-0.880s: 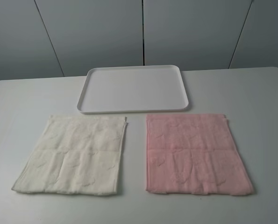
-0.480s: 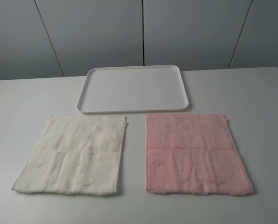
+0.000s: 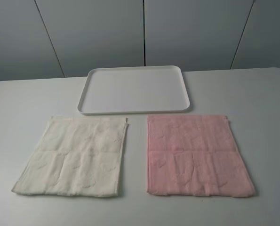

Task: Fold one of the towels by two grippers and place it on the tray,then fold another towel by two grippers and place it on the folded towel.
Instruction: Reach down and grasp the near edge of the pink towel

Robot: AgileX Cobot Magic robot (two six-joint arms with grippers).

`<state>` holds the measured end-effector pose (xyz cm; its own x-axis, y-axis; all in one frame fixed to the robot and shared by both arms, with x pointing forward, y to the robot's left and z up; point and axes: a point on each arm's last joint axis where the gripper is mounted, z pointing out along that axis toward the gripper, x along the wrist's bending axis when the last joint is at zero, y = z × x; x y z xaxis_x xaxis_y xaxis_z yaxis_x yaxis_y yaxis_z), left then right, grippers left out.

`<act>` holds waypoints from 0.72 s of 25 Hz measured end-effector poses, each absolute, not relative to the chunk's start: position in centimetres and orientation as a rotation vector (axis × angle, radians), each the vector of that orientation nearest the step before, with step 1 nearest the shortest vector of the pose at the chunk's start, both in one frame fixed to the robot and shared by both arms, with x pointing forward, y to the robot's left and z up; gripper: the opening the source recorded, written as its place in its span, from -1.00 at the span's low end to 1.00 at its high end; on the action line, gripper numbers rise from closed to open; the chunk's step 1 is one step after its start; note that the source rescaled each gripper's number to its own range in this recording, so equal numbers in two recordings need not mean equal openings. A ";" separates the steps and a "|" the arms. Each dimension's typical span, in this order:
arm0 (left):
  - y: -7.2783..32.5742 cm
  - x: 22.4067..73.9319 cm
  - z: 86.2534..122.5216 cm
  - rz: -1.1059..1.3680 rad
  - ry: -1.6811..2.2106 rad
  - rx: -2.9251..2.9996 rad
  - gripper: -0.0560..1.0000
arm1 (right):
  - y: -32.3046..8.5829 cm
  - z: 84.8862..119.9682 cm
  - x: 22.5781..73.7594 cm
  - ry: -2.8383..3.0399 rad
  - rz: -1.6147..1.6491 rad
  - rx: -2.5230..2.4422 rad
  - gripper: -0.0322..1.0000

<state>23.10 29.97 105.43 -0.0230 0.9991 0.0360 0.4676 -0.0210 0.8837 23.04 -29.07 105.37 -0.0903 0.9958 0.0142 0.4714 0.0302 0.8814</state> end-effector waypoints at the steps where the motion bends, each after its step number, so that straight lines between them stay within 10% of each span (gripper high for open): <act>1: 30.0 23.1 105.4 0.984 1.570 1.568 1.00 | -29.1 105.4 23.0 1.641 0.997 1.512 1.00; 18: 30.0 23.1 105.4 0.978 1.558 1.575 1.00 | -29.1 105.4 23.0 1.639 0.999 1.515 1.00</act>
